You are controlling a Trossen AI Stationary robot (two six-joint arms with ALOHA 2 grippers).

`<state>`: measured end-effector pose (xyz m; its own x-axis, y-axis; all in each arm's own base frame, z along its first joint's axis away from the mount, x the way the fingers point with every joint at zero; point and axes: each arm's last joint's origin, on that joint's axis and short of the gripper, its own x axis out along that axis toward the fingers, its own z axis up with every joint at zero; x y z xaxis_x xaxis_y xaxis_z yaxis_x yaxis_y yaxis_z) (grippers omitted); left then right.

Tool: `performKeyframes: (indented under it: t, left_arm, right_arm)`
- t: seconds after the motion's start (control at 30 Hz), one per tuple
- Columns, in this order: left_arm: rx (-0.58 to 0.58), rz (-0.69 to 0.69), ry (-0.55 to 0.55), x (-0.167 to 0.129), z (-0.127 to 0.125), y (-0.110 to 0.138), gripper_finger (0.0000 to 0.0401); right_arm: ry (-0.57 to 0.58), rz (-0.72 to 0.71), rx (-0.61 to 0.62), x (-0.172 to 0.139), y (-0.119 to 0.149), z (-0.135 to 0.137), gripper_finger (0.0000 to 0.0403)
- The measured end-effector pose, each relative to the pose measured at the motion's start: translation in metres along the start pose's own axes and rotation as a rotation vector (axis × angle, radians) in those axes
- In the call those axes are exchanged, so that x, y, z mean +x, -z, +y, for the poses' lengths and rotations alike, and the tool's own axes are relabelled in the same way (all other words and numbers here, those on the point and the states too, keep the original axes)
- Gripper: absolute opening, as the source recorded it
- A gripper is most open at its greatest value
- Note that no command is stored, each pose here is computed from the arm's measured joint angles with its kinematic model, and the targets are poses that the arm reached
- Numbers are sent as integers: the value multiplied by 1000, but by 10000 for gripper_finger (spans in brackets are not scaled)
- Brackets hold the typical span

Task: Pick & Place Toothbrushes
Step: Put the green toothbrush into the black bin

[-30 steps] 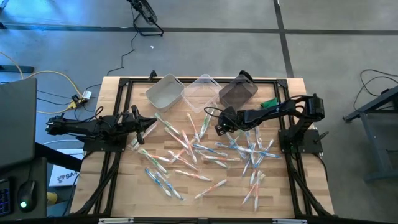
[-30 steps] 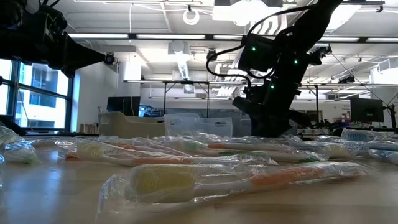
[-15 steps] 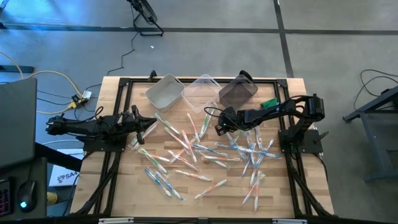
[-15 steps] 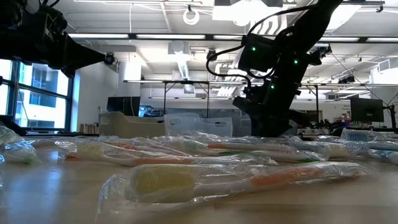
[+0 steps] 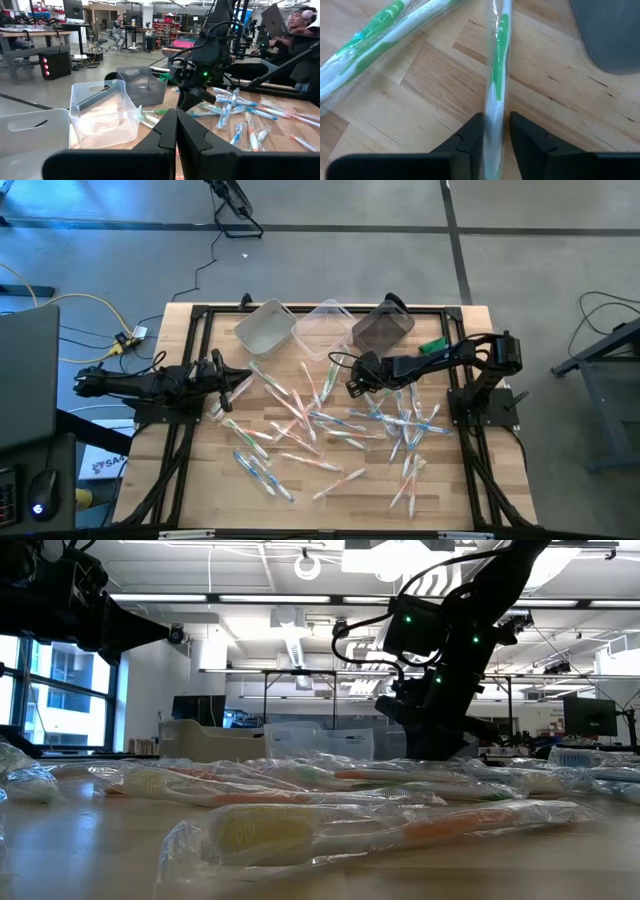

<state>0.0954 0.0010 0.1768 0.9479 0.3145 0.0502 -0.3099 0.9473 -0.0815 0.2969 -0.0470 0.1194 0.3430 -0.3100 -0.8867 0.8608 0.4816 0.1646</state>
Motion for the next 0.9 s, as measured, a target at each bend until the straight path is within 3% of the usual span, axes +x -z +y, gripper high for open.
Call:
performKeyframes:
  t: [0.33, 0.63, 0.9]
  left_arm:
    - [0, 0, 0, 0, 0, 0, 0]
    - [-25, 0, 0, 0, 0, 0, 0]
    - [-26, 0, 0, 0, 0, 0, 0]
  right_arm:
    - [-7, -1, 2, 0, 0, 1, 17]
    - [-51, 23, -30, -10, -1, 1, 16]
    - [-139, -42, -111, -45, -11, 2, 16]
